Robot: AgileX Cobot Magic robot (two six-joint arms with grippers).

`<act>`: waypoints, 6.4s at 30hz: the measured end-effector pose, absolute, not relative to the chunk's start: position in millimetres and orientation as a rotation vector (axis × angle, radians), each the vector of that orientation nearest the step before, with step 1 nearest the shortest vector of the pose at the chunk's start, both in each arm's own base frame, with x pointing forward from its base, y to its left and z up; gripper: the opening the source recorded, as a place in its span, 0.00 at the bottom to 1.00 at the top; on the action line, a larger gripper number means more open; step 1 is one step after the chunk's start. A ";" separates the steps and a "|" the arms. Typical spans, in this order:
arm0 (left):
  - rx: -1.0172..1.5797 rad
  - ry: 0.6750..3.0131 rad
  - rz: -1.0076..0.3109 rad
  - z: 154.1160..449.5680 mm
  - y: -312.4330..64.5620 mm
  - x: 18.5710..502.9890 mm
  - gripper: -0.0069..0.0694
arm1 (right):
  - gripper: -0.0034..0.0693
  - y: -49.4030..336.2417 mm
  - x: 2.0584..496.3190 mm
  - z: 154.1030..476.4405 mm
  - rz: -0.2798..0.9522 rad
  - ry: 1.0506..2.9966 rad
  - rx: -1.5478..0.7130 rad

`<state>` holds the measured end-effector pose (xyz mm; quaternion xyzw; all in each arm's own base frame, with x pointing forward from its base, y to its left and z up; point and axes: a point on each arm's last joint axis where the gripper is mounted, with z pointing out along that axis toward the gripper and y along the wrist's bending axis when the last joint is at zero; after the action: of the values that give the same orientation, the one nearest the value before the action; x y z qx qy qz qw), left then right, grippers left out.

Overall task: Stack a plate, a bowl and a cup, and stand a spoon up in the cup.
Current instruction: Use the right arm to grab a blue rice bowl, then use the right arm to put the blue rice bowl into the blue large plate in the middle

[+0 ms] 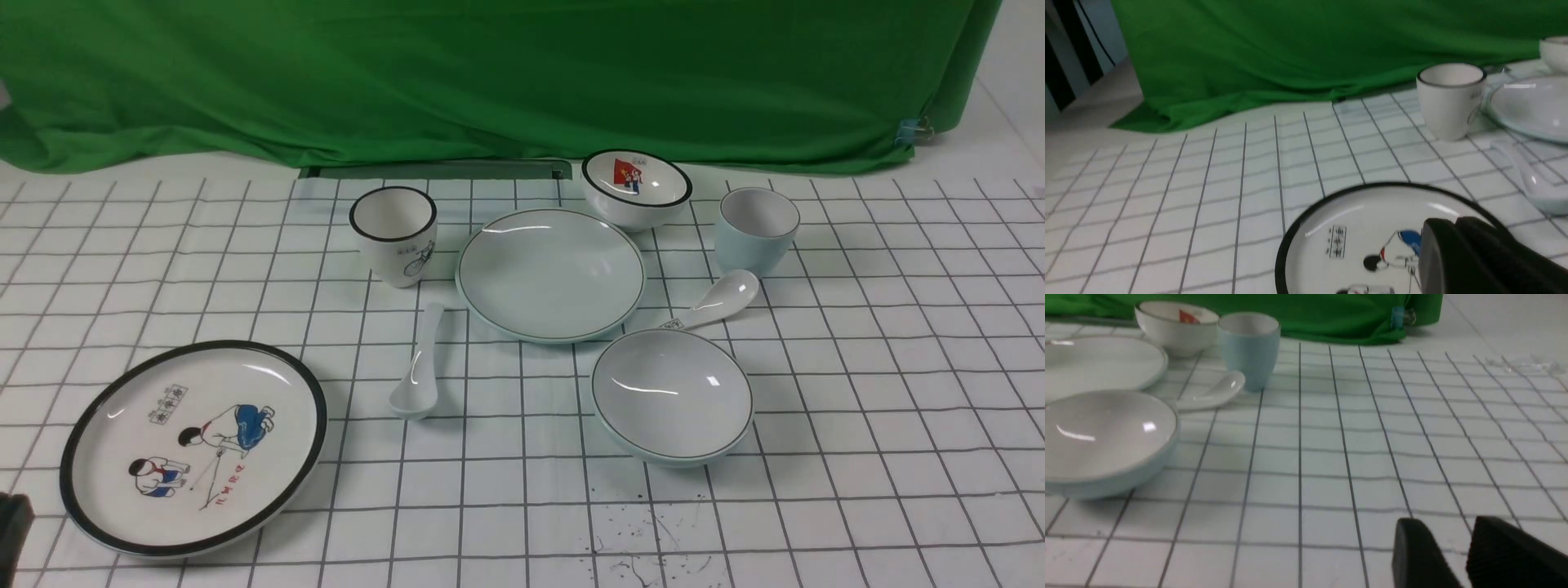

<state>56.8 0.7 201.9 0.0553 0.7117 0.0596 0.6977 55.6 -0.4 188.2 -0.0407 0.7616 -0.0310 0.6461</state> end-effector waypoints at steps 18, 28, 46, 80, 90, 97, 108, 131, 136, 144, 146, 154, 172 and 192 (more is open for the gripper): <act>-0.020 0.993 -0.111 253.3 -3.1 41.9 0.05 | 0.38 4.9 40.6 254.6 0.182 0.970 0.020; -0.080 1.048 -0.268 350.7 -5.6 51.1 0.05 | 0.08 3.3 47.8 308.2 -0.018 1.107 -0.068; -0.131 2.342 -0.298 289.6 -15.9 203.6 0.05 | 0.07 27.5 177.6 261.5 -0.035 2.396 -0.434; 0.431 2.744 -0.120 219.7 -166.5 385.8 0.56 | 0.09 98.5 218.7 225.6 0.061 2.606 -0.883; 0.437 2.691 -0.075 231.6 -162.1 395.3 0.56 | 0.10 98.8 219.4 226.0 0.063 2.598 -0.878; 0.257 2.641 -0.148 274.9 -126.4 420.4 0.56 | 0.11 99.2 219.3 226.0 0.065 2.598 -0.877; 0.395 2.759 -0.253 286.9 -112.2 407.0 0.56 | 0.14 105.5 229.2 231.2 0.131 2.555 -0.735; 0.339 2.351 -0.098 340.8 -44.1 179.0 0.36 | 0.37 146.9 357.0 172.3 0.144 2.708 -0.602; 0.321 2.253 -0.069 324.4 -39.2 170.2 0.36 | 0.15 150.2 357.0 196.4 0.160 2.661 -0.662; 0.292 2.155 -0.113 310.8 -42.4 175.5 0.36 | 0.15 161.4 378.2 264.4 0.156 2.544 -0.729; 0.275 2.136 -0.136 312.2 -43.5 176.3 0.36 | 0.15 170.2 394.0 279.7 0.202 2.475 -0.692; 0.267 2.145 -0.148 311.3 -44.1 176.6 0.36 | 0.15 204.6 460.9 237.7 0.308 2.484 -0.563; 0.267 2.148 -0.147 308.9 -45.1 181.2 0.37 | 0.19 212.0 476.0 202.4 0.325 2.564 -0.501; 0.263 2.158 -0.154 308.2 -45.3 180.6 0.38 | 0.75 169.0 471.6 273.6 0.103 2.448 -0.557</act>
<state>180.6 -45.3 308.2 0.1071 0.8777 -0.0627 0.4629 471.6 169.0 273.6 -0.2108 0.9265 0.0391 0.3092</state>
